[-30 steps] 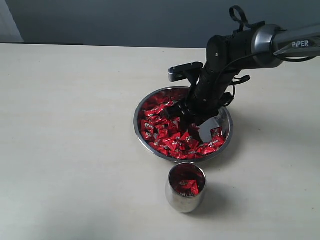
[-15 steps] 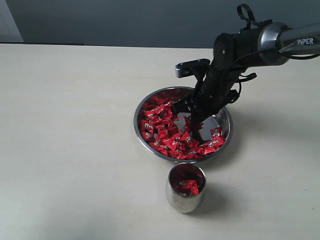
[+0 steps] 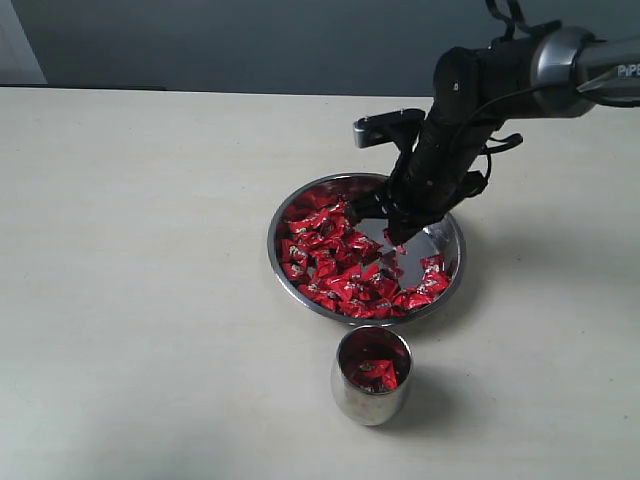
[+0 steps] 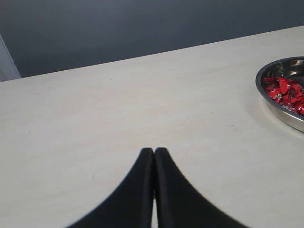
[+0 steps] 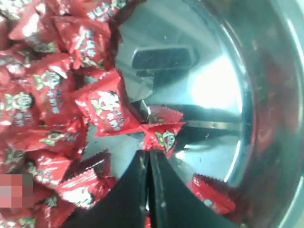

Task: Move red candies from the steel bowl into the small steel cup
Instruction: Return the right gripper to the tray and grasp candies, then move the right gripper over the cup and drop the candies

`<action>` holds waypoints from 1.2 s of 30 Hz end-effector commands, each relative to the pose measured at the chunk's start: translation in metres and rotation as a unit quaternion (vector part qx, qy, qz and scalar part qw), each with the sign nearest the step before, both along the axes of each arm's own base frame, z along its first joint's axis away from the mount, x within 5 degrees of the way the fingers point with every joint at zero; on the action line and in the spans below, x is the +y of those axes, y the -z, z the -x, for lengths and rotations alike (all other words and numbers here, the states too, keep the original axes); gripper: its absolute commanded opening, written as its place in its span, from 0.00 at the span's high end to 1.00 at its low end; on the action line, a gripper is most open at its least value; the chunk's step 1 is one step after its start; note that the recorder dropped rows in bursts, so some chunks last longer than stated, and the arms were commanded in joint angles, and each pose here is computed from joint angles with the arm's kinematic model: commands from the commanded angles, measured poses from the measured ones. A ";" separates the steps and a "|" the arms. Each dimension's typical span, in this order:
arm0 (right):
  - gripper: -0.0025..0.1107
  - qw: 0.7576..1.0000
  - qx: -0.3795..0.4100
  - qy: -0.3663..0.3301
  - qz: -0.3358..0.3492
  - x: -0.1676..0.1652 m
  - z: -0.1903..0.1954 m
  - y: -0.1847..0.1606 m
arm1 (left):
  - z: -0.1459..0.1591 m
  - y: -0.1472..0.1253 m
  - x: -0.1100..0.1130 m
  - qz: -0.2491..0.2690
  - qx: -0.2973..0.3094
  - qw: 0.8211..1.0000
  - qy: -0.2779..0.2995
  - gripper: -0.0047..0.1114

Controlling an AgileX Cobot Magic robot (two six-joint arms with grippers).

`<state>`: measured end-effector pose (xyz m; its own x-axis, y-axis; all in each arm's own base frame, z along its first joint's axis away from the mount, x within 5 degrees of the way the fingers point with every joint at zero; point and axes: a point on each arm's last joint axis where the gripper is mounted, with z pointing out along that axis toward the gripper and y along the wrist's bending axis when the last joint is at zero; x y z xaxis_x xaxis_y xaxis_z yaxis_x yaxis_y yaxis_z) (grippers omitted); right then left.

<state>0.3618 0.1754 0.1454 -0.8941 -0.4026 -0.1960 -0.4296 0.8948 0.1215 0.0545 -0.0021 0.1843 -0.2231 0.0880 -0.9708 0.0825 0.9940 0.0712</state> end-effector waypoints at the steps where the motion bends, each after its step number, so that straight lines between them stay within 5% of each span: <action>1: 0.97 1.000 -0.011 -0.001 -0.018 -0.002 0.008 -0.035 | 0.000 -0.001 0.000 0.004 -0.006 1.000 0.003 0.96; 12: 0.97 0.994 0.016 -0.060 -0.095 0.002 0.062 -0.088 | 0.000 -0.001 0.000 0.004 -0.006 1.000 0.003 0.96; 22: 0.97 0.987 0.077 -0.119 -0.075 0.014 0.127 -0.072 | 0.000 -0.001 0.000 0.004 -0.006 1.000 0.003 0.96; 36: 0.97 0.976 0.118 -0.162 -0.090 0.018 0.143 -0.064 | 0.000 -0.001 0.000 0.004 -0.006 1.000 0.003 0.96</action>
